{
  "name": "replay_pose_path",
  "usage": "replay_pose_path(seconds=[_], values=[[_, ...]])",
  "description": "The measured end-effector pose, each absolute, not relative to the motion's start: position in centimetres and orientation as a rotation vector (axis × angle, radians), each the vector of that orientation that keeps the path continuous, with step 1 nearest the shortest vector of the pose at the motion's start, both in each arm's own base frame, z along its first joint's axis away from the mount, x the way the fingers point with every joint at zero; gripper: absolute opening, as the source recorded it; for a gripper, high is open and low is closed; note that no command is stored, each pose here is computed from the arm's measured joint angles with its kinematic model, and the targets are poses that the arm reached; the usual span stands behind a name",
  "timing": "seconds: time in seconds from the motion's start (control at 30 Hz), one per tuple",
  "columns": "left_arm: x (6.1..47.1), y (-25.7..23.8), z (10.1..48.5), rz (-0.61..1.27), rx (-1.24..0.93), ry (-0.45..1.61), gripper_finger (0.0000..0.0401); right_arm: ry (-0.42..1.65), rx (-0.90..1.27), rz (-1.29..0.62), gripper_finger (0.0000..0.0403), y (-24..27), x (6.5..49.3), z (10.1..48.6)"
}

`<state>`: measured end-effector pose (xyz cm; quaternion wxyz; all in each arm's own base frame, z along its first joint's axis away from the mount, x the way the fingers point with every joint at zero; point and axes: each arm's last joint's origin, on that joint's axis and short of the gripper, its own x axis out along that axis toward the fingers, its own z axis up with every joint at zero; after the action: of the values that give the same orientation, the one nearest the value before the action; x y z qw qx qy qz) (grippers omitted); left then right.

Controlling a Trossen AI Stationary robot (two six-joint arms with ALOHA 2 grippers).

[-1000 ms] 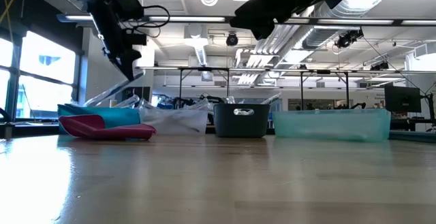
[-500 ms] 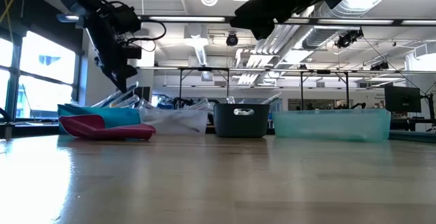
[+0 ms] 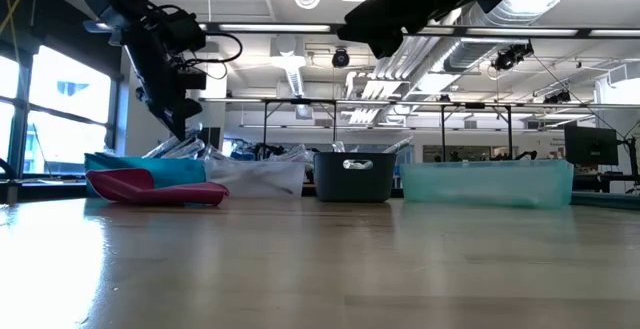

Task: Pick & Place Toothbrushes
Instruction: Put the blue toothbrush into the blue bin, then put the orange toothbrush into the light blue bin

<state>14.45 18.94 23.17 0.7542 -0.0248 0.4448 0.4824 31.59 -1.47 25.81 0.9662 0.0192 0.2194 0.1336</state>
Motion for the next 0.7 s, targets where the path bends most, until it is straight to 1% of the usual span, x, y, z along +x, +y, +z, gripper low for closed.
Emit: replay_pose_path(seconds=[0.47, 0.57, 0.7], values=[[14.35, 18.82, 23.03, 1.063, -0.087, 0.975, 0.0160, 0.444, 0.039, 0.271, 0.0121, -1.46, 31.59, 25.81], [14.37, 18.81, 23.03, 1.059, -0.089, 0.974, 0.0169, 0.444, 0.039, 0.270, 0.0121, -1.47, 31.59, 25.81], [14.44, 18.78, 23.01, 1.034, -0.101, 0.964, 0.0171, 0.444, 0.039, 0.271, 0.0121, -1.46, 31.59, 25.81]])
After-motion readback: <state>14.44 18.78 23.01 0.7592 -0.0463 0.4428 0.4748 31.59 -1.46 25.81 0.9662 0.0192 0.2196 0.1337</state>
